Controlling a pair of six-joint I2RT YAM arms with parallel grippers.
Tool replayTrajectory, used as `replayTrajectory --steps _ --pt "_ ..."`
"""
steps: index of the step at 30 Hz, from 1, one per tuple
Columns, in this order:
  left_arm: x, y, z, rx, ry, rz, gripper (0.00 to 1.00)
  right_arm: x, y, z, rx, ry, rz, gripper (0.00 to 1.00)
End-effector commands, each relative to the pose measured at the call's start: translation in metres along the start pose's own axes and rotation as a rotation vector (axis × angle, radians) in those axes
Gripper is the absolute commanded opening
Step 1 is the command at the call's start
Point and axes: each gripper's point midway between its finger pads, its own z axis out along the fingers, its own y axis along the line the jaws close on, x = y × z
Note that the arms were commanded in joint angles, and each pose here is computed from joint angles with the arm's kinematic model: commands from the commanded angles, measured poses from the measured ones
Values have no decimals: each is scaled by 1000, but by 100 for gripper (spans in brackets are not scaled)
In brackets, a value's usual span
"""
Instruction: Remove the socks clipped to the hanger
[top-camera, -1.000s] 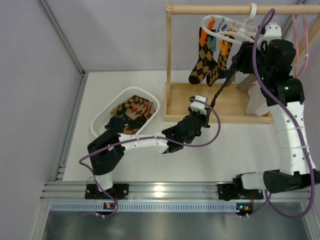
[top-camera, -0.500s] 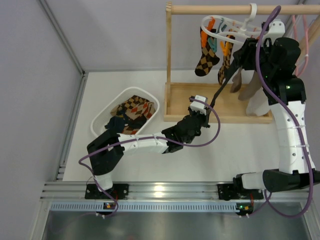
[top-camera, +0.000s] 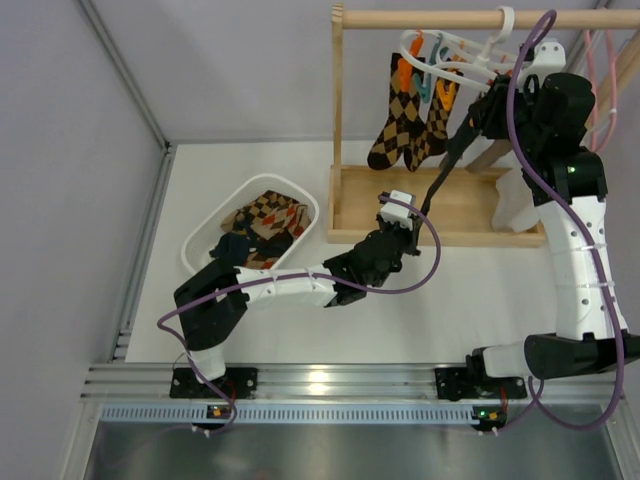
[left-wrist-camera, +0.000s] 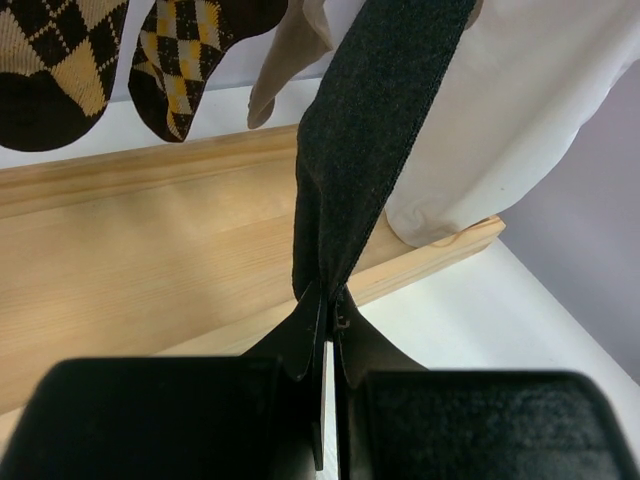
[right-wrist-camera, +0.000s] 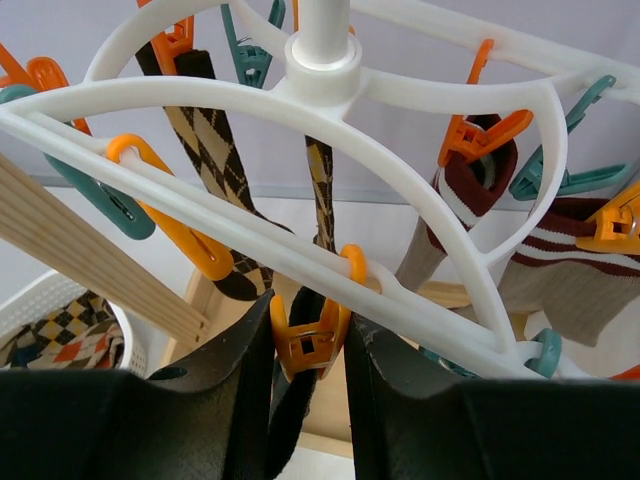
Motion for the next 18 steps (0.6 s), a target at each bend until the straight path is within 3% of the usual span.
replayTrajectory --steps 1,6,18 --pt "-35 -11 -3 28 -81 -64 0 -44 8 -14 -23 -142 -12 13" --pt "-31 -8 -5 24 -71 -58 0 -45 7 -16 -14 -146 15 0" --pt "-8 8 -14 -16 -32 -65 0 -41 3 -14 31 -132 141 0"
